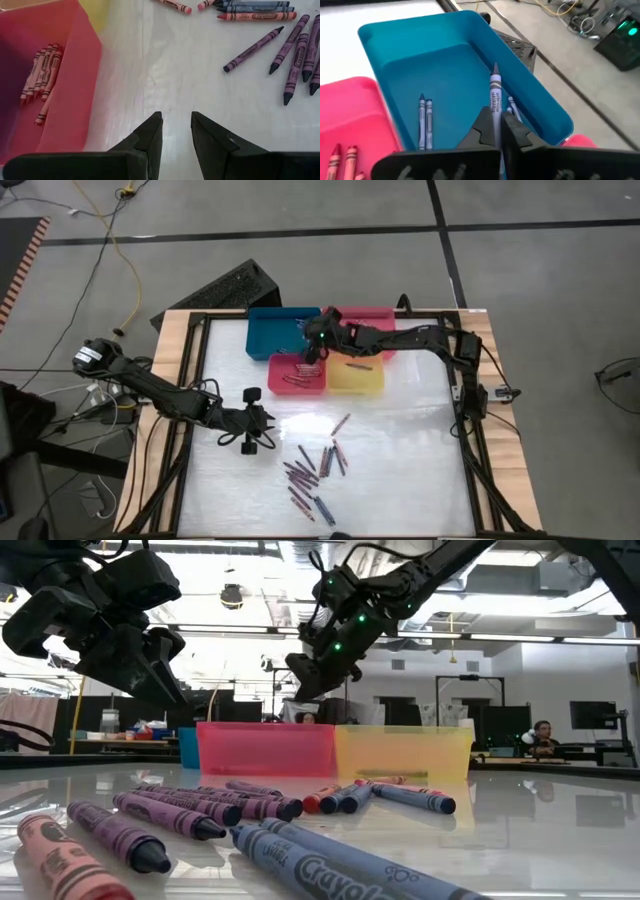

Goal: Sort crayons
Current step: Put the blue crayon into the blue bin

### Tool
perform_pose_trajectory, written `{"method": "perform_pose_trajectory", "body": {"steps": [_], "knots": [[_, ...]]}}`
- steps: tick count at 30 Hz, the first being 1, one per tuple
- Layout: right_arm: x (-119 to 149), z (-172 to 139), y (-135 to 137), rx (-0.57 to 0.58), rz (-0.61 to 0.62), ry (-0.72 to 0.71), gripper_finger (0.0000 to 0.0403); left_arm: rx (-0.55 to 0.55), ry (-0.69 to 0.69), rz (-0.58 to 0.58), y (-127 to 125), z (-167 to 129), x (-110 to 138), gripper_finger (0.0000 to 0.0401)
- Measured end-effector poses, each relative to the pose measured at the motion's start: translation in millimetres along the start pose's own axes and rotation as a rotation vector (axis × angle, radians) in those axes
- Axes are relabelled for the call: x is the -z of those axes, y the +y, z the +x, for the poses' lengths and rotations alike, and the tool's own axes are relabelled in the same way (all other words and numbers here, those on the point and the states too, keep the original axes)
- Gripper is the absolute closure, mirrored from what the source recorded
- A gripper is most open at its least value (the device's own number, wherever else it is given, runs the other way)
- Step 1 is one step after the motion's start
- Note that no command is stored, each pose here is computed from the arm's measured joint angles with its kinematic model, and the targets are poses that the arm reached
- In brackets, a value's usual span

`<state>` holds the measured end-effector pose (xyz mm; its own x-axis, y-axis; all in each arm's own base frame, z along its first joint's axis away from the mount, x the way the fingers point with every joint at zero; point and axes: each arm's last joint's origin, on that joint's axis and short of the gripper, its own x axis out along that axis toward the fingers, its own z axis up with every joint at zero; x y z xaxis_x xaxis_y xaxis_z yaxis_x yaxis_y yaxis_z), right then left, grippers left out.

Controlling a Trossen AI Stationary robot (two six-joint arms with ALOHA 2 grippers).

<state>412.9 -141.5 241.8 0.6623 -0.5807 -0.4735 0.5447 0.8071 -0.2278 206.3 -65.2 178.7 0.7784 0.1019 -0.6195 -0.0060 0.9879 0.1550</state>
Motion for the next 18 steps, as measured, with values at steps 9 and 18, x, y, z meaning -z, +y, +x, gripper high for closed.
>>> {"method": "perform_pose_trajectory", "body": {"steps": [9, 18], "knots": [[-1, 9, -24, -0.042, 0.143, -0.025, 0.0391, -0.005, -0.001, 0.0, 0, 0, 0, 0.0307], [-5, 13, -18, -0.056, 0.165, -0.096, 0.0391, -0.006, -0.002, 0.0, 0, 0, 0, 0.0307]]}}
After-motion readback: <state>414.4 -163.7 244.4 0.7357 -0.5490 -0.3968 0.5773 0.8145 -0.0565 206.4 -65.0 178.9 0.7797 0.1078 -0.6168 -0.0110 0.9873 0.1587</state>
